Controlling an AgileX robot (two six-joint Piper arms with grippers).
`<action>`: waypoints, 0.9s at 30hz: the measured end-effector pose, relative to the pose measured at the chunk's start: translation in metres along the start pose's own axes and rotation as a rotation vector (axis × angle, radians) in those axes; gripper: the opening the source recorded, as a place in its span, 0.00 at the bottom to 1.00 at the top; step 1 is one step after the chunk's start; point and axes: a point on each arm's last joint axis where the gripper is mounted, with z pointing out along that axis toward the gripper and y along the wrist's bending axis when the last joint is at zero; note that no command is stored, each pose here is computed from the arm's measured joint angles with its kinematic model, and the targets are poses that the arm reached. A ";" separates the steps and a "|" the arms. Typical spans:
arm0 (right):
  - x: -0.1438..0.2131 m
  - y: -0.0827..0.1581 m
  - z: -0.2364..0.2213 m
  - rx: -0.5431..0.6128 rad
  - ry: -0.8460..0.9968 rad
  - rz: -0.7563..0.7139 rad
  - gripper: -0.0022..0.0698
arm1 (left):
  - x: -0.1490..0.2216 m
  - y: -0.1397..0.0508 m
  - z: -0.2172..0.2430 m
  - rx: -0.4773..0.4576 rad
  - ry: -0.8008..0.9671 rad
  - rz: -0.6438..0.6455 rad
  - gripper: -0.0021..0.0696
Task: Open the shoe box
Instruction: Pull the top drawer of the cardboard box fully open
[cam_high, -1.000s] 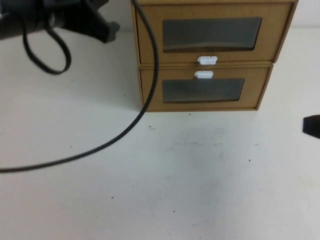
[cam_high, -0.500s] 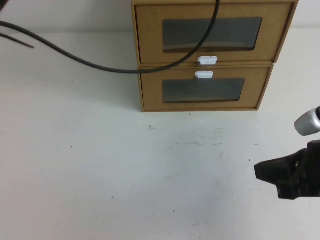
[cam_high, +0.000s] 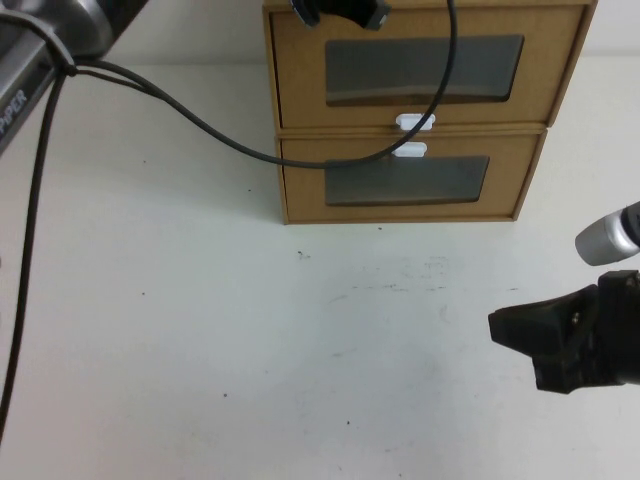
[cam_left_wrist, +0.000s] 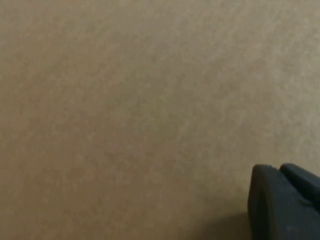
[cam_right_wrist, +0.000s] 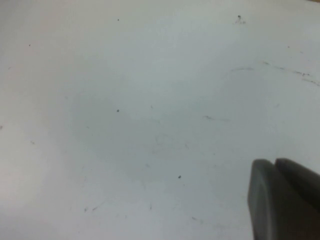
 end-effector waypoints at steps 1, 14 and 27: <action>0.000 0.000 0.000 -0.001 -0.001 -0.003 0.00 | 0.000 0.001 0.001 -0.006 -0.006 -0.002 0.02; 0.006 -0.015 0.030 0.001 0.067 0.035 0.00 | 0.013 0.008 0.018 -0.003 0.001 -0.100 0.03; -0.029 -0.035 0.045 0.170 -0.137 -0.347 0.05 | 0.019 0.016 0.016 0.038 -0.005 -0.177 0.03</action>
